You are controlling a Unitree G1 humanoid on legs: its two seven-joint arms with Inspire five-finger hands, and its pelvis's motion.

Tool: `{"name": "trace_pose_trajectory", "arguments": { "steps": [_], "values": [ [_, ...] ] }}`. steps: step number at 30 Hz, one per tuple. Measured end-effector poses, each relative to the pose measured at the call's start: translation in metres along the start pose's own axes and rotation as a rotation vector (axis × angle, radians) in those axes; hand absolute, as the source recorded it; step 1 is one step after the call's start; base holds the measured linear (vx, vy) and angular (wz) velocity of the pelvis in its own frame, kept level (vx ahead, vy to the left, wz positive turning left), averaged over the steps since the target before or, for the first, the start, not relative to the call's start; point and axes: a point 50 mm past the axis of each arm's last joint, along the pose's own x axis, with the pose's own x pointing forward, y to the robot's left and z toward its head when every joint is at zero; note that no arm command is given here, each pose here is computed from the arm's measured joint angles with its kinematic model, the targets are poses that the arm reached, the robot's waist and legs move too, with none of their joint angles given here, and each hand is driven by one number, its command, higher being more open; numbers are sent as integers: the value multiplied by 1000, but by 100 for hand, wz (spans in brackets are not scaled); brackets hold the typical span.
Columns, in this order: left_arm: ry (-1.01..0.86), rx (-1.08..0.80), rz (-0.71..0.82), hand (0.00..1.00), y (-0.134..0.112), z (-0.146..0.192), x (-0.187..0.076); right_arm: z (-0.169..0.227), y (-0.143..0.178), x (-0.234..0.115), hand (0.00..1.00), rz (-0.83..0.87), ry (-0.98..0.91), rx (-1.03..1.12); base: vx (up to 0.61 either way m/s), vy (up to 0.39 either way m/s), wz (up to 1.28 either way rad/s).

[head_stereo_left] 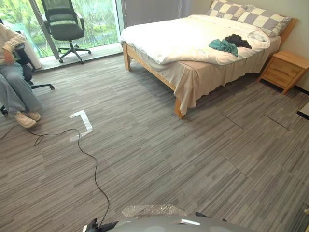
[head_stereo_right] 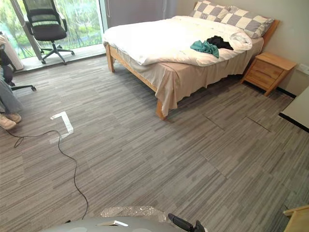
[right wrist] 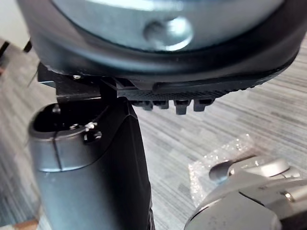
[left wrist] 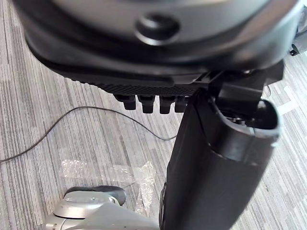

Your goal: Tidy up the quilt and then pick up the clothes from the bed and put them into the laundry hamper

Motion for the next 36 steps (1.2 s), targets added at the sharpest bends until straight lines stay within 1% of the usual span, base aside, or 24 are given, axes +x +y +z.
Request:
{"name": "trace_pose_trajectory", "arguments": {
  "steps": [12,29,32,36],
  "values": [
    [-10,0,-21,100,-3,3,1,0,0,0,100,-9,6,37,65,22,3],
    [-34,44,-26,100,-5,9,2,3,1,0,100,-2,-10,20,-58,-22,-11],
    [-48,52,-24,100,-5,13,3,4,2,0,100,0,-16,22,59,-18,-15],
    [-110,70,-16,100,-6,37,7,8,8,0,100,9,-35,42,93,-54,-16]
  ]
}}
